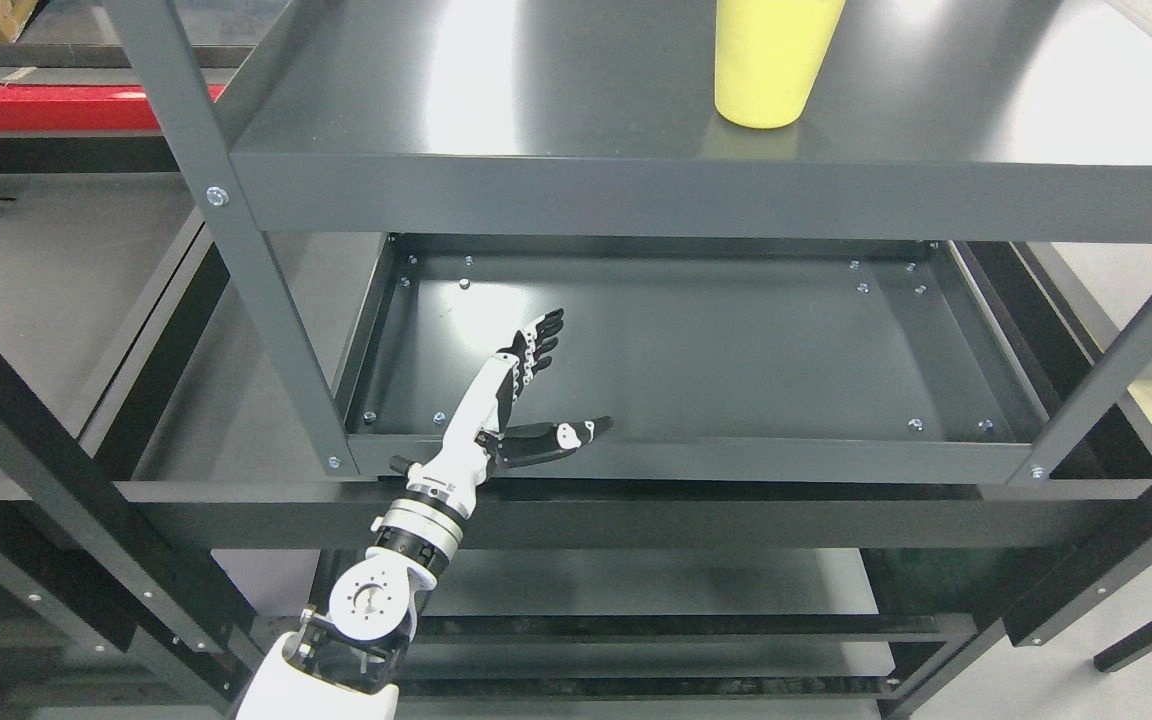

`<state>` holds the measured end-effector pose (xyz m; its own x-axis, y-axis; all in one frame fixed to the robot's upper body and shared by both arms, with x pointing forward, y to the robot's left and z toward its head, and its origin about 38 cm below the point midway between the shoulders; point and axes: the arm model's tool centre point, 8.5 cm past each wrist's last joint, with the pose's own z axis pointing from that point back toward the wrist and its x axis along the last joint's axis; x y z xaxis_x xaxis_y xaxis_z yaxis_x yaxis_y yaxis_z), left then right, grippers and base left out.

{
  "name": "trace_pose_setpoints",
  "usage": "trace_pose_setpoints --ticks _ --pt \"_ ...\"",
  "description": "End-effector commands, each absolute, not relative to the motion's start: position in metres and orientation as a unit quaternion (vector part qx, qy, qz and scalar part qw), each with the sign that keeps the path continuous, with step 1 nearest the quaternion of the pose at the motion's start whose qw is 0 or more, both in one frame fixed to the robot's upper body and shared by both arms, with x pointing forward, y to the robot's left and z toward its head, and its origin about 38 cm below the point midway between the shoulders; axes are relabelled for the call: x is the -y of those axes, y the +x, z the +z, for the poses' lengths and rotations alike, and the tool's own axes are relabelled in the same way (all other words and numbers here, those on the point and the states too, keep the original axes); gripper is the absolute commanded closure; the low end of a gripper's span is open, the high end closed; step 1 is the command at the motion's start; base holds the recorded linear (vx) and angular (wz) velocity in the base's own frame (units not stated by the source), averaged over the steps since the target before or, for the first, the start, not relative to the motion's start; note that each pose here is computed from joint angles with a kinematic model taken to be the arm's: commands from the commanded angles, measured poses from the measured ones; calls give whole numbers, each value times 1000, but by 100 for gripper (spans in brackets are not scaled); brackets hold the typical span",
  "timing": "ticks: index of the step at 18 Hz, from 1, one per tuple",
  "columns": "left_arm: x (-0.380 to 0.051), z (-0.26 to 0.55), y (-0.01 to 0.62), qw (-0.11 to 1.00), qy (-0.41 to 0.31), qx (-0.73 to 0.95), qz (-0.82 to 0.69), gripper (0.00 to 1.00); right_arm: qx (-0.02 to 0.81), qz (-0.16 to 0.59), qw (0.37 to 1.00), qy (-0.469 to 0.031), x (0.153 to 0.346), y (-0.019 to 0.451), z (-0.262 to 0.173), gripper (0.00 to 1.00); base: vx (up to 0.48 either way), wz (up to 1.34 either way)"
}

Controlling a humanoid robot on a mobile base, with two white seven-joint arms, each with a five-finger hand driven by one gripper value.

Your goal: Place yellow IKEA cup on middle right shelf

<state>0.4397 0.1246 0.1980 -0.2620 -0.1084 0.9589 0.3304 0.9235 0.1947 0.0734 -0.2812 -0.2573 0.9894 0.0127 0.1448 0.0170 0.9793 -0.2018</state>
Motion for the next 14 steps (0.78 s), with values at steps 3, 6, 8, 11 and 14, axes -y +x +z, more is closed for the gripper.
trace_pose_setpoints --ticks 3,6,8,11,14 --pt "-152 225 431 530 -61 830 -164 1 67 -4 992 -108 291 65 -257 1 0 0" --pt "-161 218 432 538 -55 827 -154 1 66 -4 992 -108 291 64 -257 1 0 0" --pt "-166 213 432 546 -51 823 -148 1 66 -4 992 -108 291 64 -257 1 0 0" --pt "-177 204 433 558 -46 817 -135 1 66 -4 992 -108 291 64 -257 1 0 0" --pt "-180 203 434 561 -45 817 -130 1 66 -4 992 -108 291 64 -257 1 0 0"
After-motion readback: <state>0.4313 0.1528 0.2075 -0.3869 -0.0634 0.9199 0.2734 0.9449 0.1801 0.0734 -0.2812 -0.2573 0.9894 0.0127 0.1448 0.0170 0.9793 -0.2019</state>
